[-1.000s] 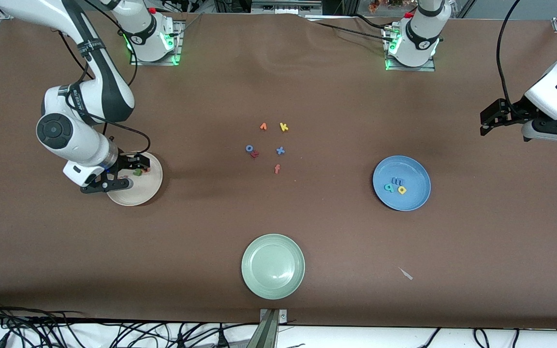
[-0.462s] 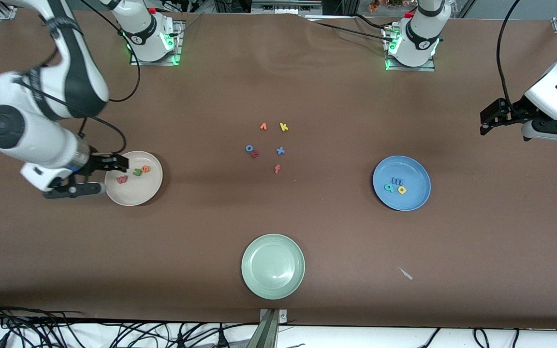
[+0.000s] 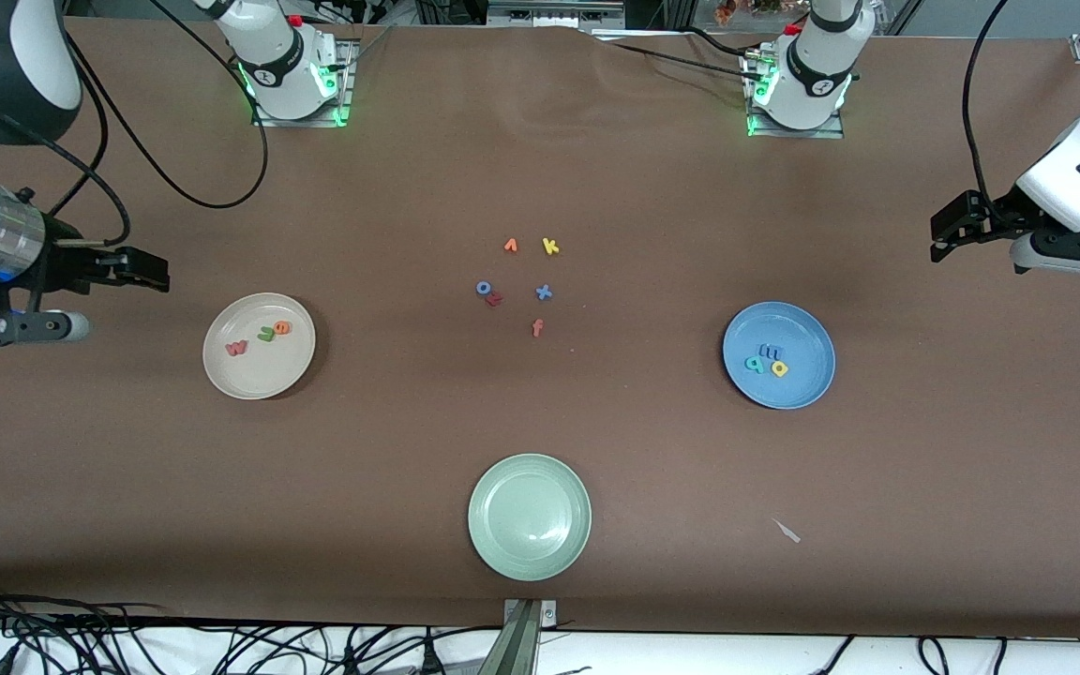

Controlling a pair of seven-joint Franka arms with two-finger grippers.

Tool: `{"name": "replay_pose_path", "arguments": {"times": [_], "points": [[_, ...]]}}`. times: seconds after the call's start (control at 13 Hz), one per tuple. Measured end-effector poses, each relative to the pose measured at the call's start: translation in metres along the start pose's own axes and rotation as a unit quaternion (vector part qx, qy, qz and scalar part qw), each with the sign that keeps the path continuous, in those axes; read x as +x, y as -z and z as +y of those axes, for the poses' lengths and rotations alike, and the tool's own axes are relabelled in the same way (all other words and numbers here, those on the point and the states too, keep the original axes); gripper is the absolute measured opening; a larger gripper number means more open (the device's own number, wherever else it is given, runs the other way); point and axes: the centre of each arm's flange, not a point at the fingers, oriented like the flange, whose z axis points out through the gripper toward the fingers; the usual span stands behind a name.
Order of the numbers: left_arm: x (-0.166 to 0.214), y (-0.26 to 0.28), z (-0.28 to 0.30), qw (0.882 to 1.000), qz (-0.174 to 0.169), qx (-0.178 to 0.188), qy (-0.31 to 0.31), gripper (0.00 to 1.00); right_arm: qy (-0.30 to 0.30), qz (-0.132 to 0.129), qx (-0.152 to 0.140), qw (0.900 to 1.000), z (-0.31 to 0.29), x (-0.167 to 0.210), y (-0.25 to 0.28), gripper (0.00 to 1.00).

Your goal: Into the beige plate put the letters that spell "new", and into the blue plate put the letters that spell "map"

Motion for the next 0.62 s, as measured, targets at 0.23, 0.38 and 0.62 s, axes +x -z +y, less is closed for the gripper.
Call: {"name": "replay_pose_path", "arguments": {"times": [0.23,0.38,0.62], "points": [[0.001,0.003,0.008,1.0,0.003,0.0,-0.007,1.0,0.006,0.007,-0.001,1.0,-0.007,-0.005,0.009,1.0],[0.003,0.006,0.018,1.0,0.006,0.0,-0.015,1.0,0.01,0.007,0.008,1.0,-0.012,-0.005,0.01,1.0],[0.003,0.008,0.019,1.0,0.008,0.0,-0.017,1.0,0.009,0.02,0.015,1.0,-0.011,-0.006,0.021,1.0]]}}
